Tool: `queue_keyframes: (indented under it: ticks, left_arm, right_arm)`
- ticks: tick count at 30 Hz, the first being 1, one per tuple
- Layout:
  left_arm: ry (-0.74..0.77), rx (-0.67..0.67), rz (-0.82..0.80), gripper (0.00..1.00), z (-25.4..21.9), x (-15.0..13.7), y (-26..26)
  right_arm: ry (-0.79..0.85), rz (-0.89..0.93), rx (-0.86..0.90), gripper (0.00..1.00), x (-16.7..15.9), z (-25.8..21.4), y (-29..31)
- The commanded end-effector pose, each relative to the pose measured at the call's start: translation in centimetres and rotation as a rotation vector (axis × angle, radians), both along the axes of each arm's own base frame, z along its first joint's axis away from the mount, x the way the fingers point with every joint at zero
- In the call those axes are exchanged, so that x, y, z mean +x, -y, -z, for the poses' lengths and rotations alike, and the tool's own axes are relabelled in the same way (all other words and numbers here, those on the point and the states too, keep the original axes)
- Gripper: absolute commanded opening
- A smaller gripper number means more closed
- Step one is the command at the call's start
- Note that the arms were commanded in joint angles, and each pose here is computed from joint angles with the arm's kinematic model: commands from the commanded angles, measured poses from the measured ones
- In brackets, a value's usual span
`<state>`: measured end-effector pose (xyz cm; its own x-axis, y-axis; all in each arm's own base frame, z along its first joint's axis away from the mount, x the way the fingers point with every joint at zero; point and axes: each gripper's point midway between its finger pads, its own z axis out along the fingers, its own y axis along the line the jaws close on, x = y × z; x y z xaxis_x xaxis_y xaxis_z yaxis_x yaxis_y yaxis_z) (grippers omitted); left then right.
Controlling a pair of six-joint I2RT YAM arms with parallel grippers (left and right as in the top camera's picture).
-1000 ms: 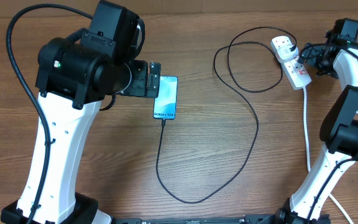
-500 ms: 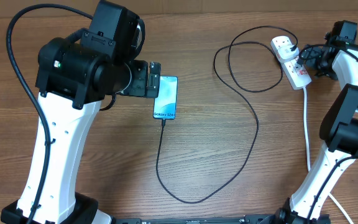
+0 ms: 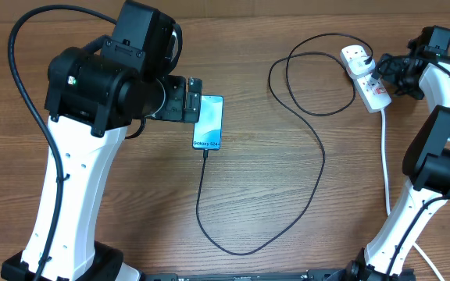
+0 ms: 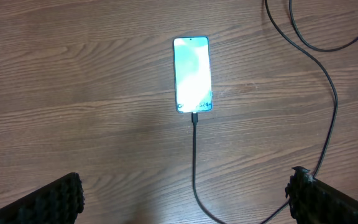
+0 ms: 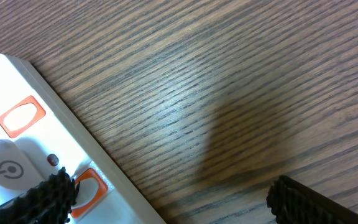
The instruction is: Plug charger to phone and switch on socket
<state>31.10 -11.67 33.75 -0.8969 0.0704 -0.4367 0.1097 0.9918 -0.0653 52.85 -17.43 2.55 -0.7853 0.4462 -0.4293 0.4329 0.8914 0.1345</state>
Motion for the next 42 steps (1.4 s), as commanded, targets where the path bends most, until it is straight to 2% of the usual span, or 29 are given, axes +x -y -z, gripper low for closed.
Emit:
queue_keyframes:
  ticks: [1, 42]
  left_arm:
    - [-0.001, 0.013, -0.020, 1.00, 0.2, 0.1, -0.3]
    - [-0.001, 0.013, -0.020, 1.00, 0.2, 0.1, -0.3]
  right_arm:
    - [-0.024, -0.039, 0.046, 1.00, 0.1, 1.5, -1.6]
    - [-0.070, -0.067, 0.045, 1.00, -0.4, 2.1, -3.3]
